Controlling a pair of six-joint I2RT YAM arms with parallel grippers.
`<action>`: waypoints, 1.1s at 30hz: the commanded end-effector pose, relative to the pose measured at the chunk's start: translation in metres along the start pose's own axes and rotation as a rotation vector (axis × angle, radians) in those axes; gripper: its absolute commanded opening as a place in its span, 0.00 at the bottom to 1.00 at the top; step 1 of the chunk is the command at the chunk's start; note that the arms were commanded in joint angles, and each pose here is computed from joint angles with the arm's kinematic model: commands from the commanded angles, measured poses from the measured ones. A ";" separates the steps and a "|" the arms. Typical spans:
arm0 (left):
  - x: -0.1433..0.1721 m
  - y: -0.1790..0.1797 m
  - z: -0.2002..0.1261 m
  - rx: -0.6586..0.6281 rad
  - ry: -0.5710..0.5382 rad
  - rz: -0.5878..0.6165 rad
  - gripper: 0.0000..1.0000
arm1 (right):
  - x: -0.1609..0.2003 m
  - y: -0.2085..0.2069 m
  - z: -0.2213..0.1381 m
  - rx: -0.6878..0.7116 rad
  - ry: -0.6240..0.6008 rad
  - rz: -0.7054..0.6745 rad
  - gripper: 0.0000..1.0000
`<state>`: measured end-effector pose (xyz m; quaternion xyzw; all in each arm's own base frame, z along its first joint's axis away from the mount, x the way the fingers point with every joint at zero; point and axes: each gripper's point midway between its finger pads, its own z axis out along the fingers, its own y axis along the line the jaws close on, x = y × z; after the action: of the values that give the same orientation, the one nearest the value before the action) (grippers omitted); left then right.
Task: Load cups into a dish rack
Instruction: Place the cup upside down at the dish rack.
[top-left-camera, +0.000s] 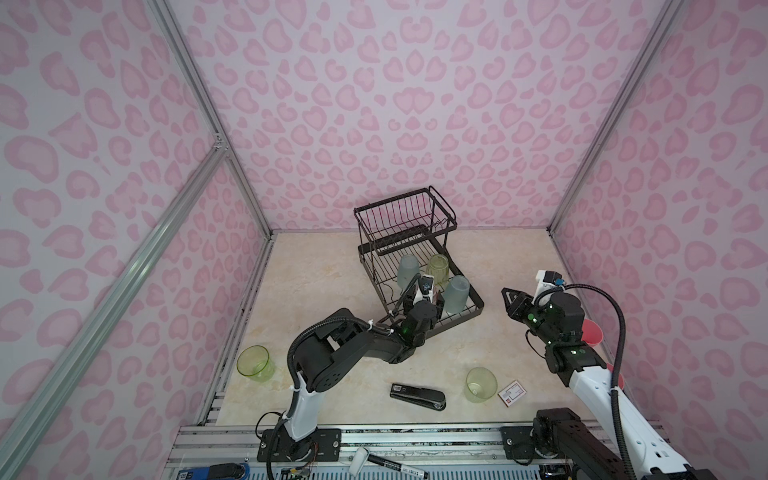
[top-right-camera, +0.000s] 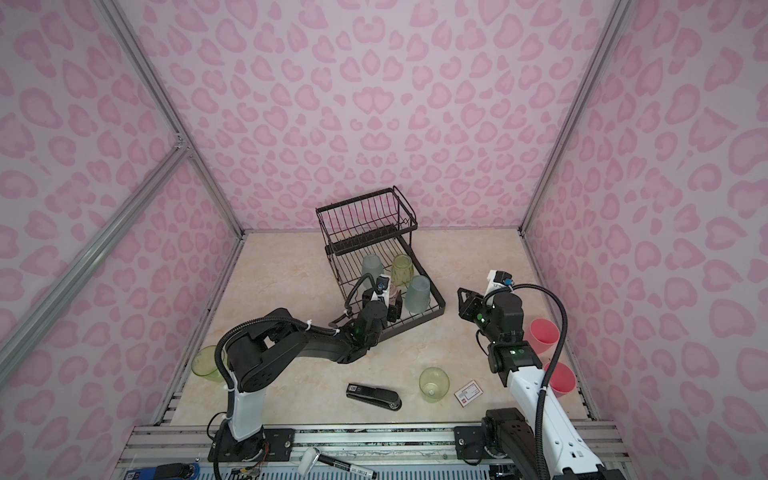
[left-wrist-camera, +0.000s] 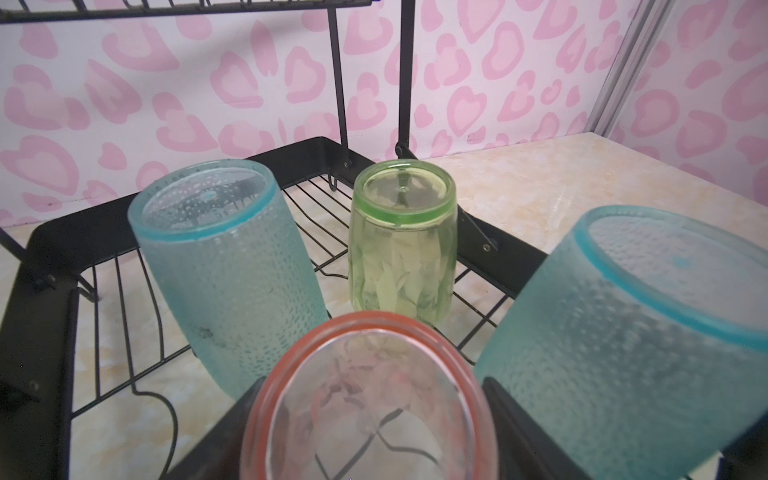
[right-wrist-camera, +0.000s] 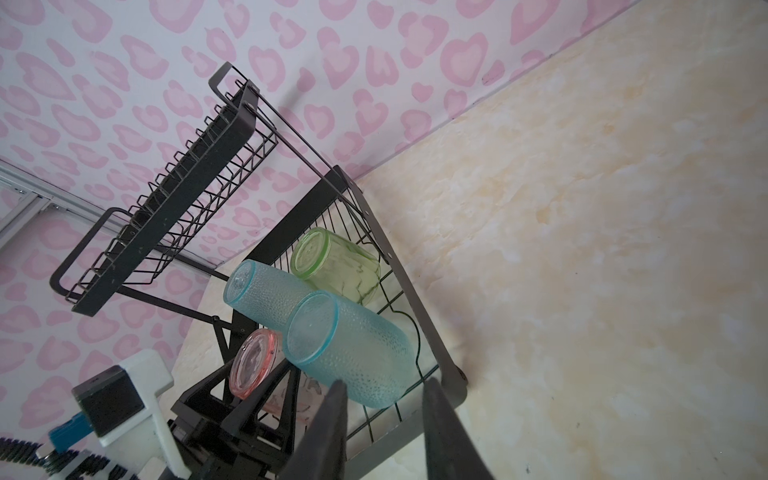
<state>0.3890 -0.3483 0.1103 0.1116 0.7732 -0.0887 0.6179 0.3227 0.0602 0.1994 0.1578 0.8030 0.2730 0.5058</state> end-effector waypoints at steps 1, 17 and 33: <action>-0.013 0.003 0.006 -0.018 -0.054 -0.036 0.58 | -0.003 0.003 0.001 -0.022 -0.016 0.001 0.31; -0.014 0.001 0.024 -0.014 -0.049 -0.056 0.59 | 0.002 -0.001 0.007 -0.020 0.000 0.001 0.32; -0.011 0.002 0.022 -0.011 -0.032 -0.066 0.76 | 0.001 -0.008 0.004 0.033 0.005 0.010 0.38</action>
<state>0.4108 -0.3516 0.1099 0.0889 0.7733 -0.0968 0.6202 0.3258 0.0599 0.1925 0.1623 0.8057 0.2734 0.4998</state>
